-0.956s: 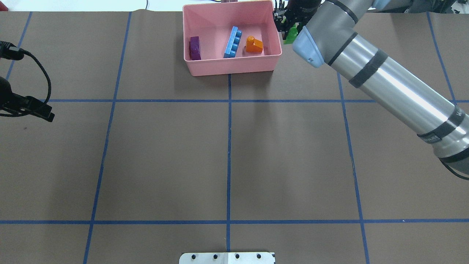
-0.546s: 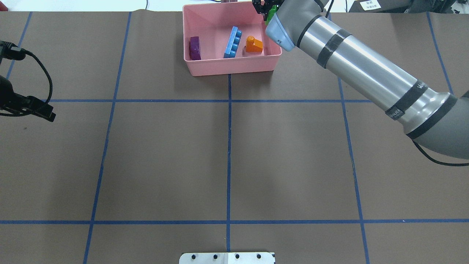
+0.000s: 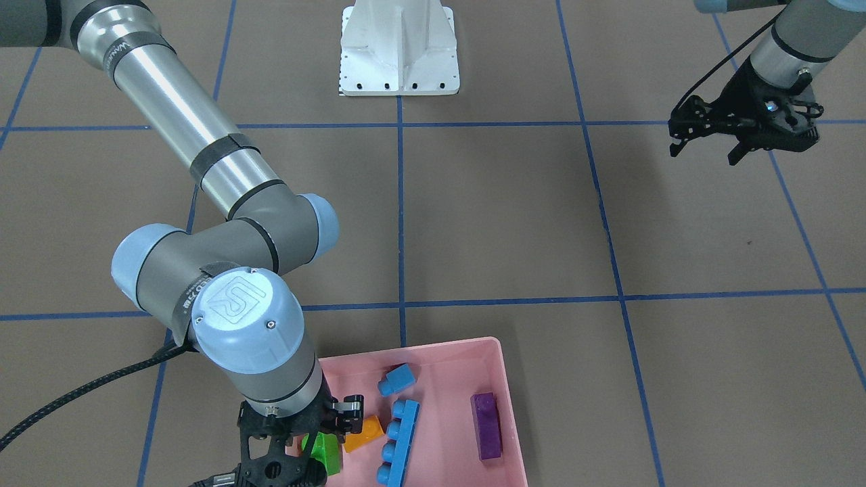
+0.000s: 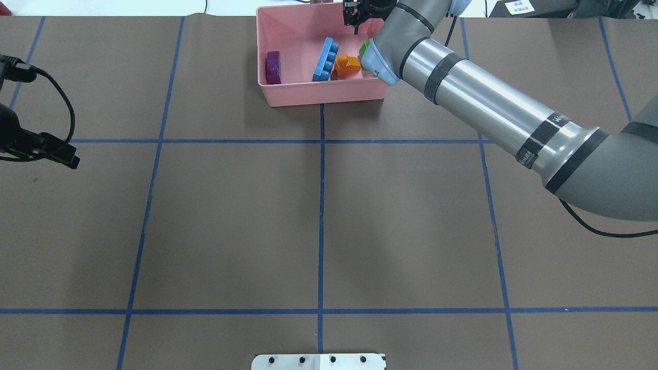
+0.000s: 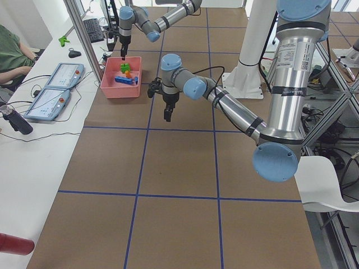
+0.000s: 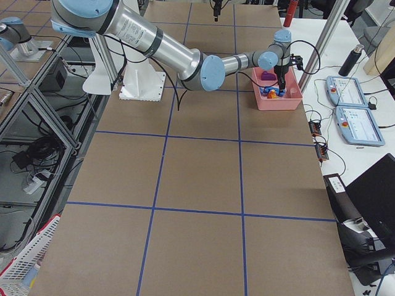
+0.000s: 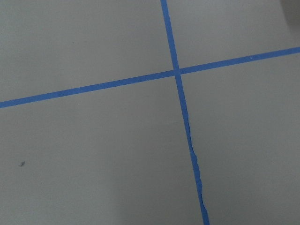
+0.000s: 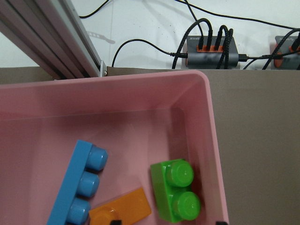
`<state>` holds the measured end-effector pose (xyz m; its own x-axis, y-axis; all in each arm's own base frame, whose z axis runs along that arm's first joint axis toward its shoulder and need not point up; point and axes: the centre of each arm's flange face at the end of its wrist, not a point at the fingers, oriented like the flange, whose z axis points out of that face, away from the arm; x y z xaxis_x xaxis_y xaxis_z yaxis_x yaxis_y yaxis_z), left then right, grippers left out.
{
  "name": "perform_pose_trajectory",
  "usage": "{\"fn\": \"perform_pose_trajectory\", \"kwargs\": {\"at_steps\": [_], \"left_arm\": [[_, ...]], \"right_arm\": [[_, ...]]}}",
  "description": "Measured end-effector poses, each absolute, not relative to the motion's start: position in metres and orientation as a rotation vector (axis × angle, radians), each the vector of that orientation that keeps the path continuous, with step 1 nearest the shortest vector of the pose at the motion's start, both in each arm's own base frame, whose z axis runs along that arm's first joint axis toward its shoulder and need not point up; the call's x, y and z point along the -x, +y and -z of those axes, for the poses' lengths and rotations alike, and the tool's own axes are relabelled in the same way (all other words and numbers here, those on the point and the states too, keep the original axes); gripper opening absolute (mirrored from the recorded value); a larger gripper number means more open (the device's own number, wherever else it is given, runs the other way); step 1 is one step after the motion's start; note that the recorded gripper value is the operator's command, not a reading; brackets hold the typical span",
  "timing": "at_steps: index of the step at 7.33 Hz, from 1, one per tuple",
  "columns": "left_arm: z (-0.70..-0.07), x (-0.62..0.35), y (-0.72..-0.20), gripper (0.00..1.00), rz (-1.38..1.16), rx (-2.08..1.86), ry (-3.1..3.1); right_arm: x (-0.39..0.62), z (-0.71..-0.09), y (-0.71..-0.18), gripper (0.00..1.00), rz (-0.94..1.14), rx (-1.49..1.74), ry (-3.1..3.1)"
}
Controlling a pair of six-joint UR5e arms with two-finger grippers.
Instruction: Put all blocks into box
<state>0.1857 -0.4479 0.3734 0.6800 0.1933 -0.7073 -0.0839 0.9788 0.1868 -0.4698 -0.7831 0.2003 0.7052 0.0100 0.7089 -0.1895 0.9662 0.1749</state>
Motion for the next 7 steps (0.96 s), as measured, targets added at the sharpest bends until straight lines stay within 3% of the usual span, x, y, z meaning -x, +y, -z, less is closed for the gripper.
{"fn": "perform_pose_trajectory", "kwargs": {"at_steps": [4, 7], "left_arm": [[-0.408, -0.137, -0.449, 1.0, -0.23, -0.19, 0.757], [-0.494, -0.037, -0.451, 1.0, -0.29, -0.206, 0.673]], "right_arm": [[0.384, -0.17, -0.774, 1.0, -0.053, -0.168, -0.758], [0.276, -0.238, -0.741, 1.0, 0.029, -0.17, -0.779]]}}
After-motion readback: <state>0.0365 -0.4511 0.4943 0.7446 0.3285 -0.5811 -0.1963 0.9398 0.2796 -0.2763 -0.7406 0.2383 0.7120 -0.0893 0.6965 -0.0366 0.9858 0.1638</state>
